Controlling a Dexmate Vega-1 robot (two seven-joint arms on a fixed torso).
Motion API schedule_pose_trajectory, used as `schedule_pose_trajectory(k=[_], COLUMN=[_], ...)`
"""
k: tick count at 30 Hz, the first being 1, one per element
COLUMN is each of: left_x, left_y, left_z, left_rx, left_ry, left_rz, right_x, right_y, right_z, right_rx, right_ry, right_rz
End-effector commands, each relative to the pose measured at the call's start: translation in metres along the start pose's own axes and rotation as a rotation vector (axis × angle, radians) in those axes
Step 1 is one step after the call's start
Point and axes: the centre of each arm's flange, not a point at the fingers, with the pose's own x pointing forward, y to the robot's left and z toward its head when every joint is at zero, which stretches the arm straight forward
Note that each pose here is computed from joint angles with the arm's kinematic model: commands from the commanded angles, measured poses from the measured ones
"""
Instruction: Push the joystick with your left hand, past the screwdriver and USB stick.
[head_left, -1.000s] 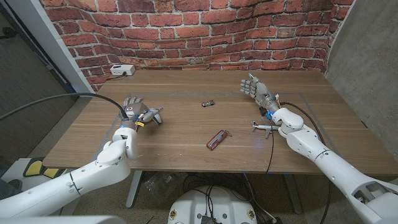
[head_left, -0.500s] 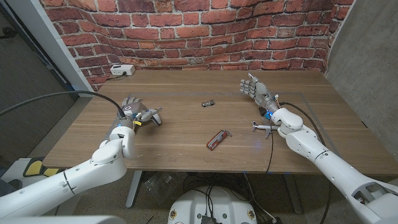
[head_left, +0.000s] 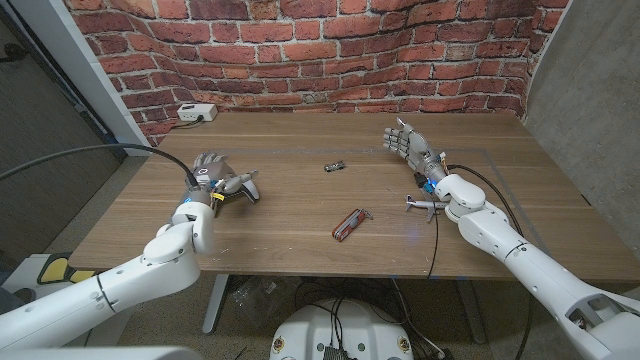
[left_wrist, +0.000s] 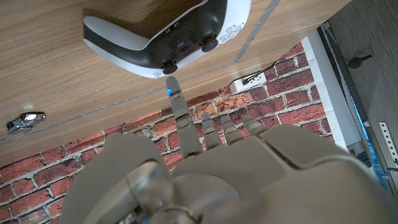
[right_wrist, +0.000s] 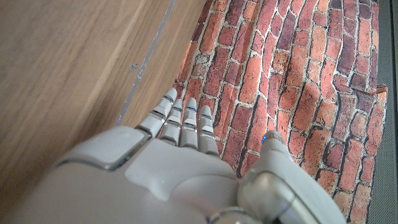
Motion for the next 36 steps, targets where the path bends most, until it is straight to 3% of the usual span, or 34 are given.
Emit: schedule_pose_trajectory(k=[1,16,25,36], left_x=[-0.004,-0.002,-0.007,0.004], left_y=[0.003,0.014,0.016,0.017], left_z=[-0.004,-0.006,0.007,0.002], left_rx=[-0.029,-0.243,-0.391,-0.776], left_ry=[-0.001,-0.051,-0.074,-0.193], left_rz=[0.023,0.054,0.095,0.037], right_x=[-0.004,-0.012,-0.015,-0.02], right_y=[0.005,0.006,0.007,0.01], right_z=[0.001,0.012,0.015,0.015], right_rx=[-0.005,-0.02,-0.018,-0.014], right_ry=[0.001,-0.019,-0.047,-0.07], right_rz=[0.001,-0.008,0.009,0.011])
